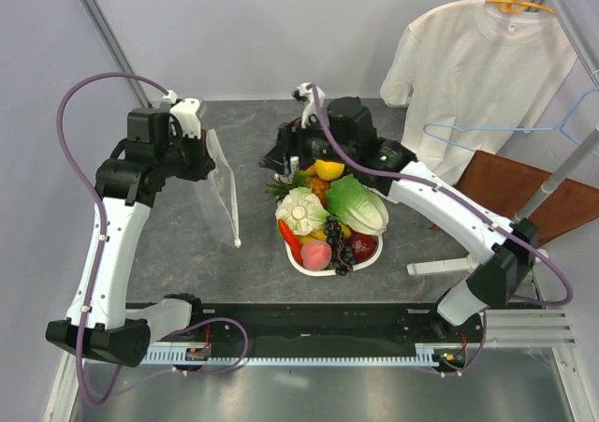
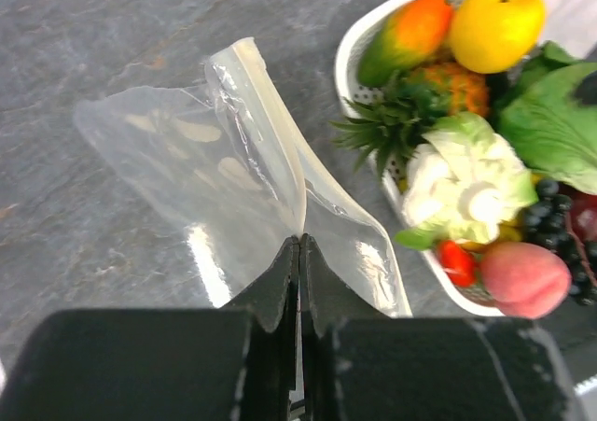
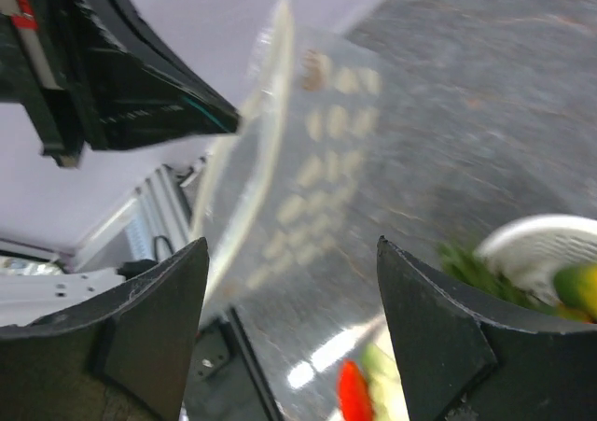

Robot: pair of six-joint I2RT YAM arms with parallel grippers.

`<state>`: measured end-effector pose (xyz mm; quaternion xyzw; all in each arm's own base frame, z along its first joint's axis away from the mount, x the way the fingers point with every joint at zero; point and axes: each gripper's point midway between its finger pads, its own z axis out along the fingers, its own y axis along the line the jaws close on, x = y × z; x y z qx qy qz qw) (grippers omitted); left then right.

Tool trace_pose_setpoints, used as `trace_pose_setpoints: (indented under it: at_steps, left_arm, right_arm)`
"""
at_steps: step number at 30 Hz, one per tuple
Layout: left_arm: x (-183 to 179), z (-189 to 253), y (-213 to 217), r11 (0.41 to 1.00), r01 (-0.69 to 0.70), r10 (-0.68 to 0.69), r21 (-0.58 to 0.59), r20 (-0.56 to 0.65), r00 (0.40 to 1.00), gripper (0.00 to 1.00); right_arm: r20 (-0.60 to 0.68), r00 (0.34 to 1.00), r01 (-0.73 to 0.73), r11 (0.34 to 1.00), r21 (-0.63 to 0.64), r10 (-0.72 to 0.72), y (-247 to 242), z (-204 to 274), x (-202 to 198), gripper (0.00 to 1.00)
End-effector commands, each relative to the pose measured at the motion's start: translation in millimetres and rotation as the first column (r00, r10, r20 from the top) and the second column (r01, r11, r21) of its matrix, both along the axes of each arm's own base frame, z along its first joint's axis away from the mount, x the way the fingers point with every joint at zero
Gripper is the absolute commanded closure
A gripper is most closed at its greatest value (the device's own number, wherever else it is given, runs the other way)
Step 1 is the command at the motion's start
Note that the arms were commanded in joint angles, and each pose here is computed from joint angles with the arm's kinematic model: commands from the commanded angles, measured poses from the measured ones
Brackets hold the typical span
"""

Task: Place the food in the zip-top bag and seal the zipper
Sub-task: Pick up the zipper food storage bag at the corner of the board, then open the zipper of the food storage bag.

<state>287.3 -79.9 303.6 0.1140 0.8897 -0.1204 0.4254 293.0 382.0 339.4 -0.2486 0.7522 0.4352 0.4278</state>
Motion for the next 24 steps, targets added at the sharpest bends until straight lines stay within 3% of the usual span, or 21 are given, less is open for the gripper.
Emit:
trace_pose_setpoints:
  at_steps: [1, 7, 13, 24]
  left_arm:
    - [-10.5, 26.2, -23.0, 0.986, 0.046, -0.041, -0.161, 0.037, 0.999, 0.98]
    - [-12.9, 41.6, -35.7, 0.967, 0.096, -0.077, -0.234, 0.088, 0.993, 0.98]
    - [-18.8, 45.8, -40.2, 0.955, 0.123, -0.095, -0.269, 0.113, 0.989, 0.98]
    - [-30.8, 49.7, -46.5, 0.938, 0.172, -0.137, -0.302, 0.133, 0.982, 0.98]
  right_arm:
    - [0.033, 0.998, -0.064, 0.990, 0.128, 0.060, 48.1, 35.5, -15.0, 0.21]
    - [0.002, 0.983, -0.183, 0.974, 0.134, 0.185, 77.1, 20.3, -49.1, 0.27]
    - [-0.051, 0.979, -0.192, 0.974, 0.124, 0.200, 80.0, 3.3, -53.3, 0.28]
    - [-0.129, 0.963, -0.208, 0.955, 0.212, 0.238, 55.1, 14.8, -49.3, 0.27]
